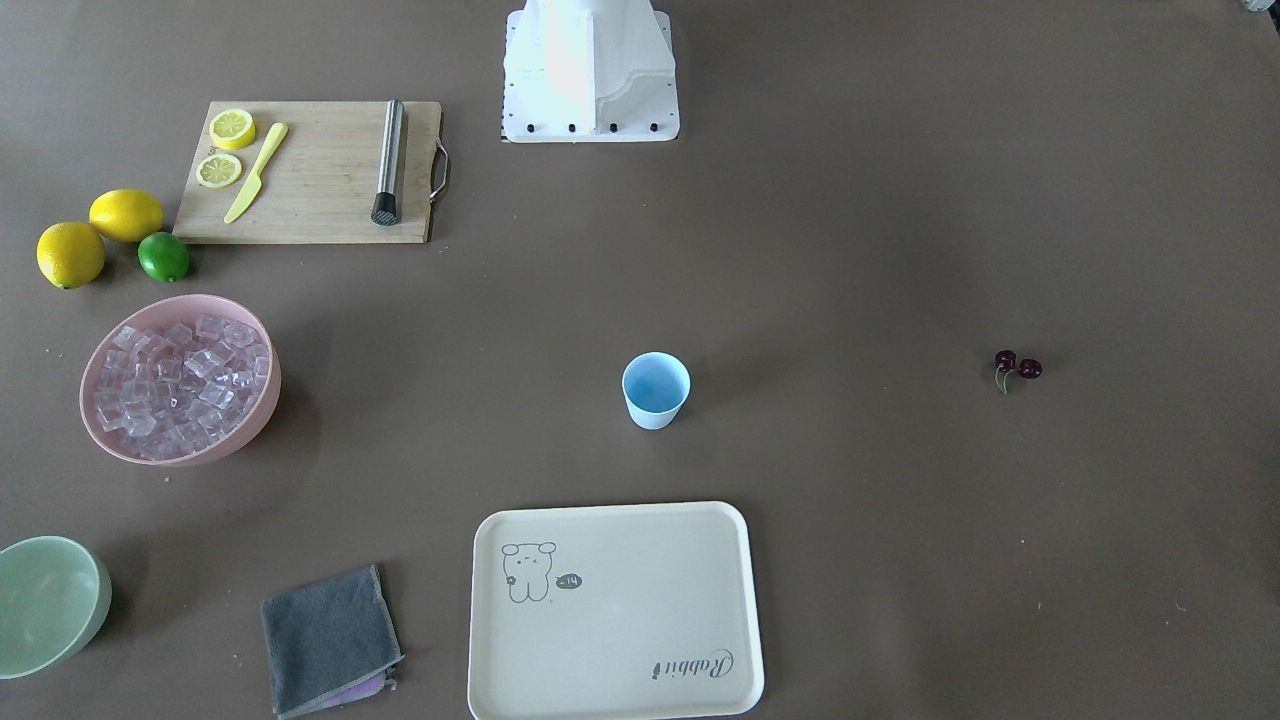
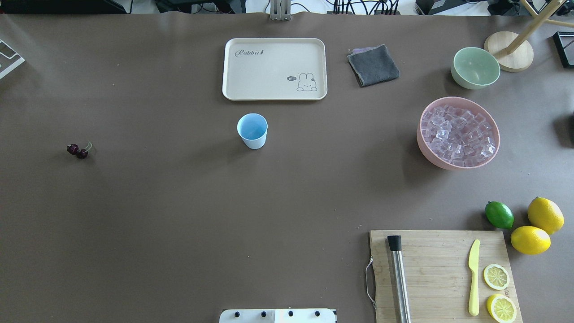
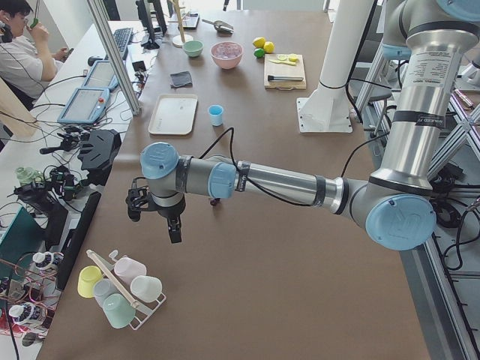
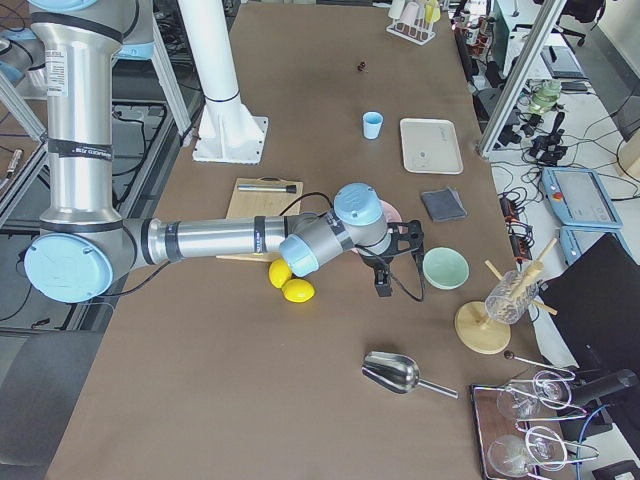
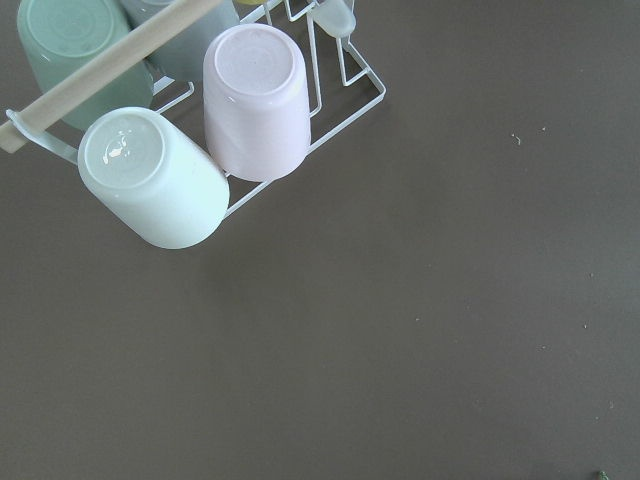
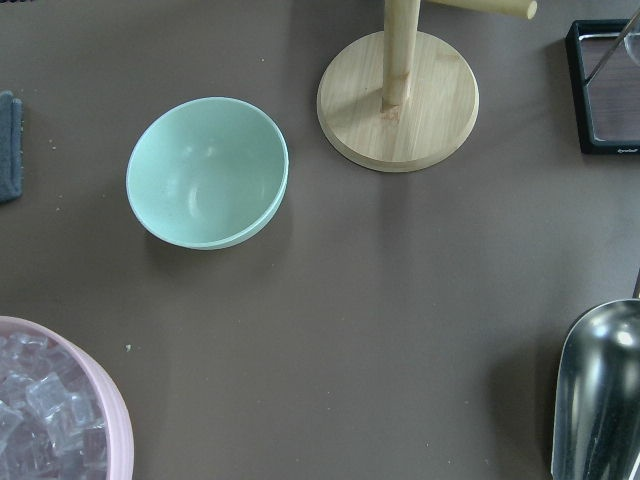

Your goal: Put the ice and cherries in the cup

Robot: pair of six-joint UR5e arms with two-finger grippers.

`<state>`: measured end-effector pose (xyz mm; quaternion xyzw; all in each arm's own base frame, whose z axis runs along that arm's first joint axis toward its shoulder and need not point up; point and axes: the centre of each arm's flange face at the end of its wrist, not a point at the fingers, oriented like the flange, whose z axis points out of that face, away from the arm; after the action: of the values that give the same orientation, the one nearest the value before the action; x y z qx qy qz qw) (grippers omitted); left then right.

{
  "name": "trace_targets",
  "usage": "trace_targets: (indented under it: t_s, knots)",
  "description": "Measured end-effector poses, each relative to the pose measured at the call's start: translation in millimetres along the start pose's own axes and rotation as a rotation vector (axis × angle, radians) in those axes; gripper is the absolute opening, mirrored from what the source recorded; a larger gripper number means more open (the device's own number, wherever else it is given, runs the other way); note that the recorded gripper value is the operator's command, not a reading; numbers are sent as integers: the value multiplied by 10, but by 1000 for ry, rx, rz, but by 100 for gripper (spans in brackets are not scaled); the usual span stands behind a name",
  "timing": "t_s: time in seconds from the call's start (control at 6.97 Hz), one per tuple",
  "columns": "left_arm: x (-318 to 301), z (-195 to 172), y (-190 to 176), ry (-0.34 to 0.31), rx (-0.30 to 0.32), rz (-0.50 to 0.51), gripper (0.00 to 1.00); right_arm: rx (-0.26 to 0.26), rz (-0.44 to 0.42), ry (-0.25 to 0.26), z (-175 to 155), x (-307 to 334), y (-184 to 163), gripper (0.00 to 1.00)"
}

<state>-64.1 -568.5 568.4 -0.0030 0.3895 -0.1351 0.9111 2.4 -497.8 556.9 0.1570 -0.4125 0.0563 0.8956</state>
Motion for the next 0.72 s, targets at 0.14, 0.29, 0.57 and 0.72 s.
trace_targets:
  t_s: [0.14, 0.29, 0.57, 0.72]
  knots:
    - [6, -5, 2, 2, 0, 0, 98, 2, -1, -4, -13, -11, -8, 100]
    - [38, -32, -8, 8, 5, 6, 98, 3, -2, -9, -22, -24, -17, 100]
    - [139, -117, -65, 23, 48, 48, 98, 5, -3, -12, -27, -29, -26, 100]
    - [133, -126, -73, 30, 73, 72, 98, 8, -5, -13, -35, -39, -32, 100]
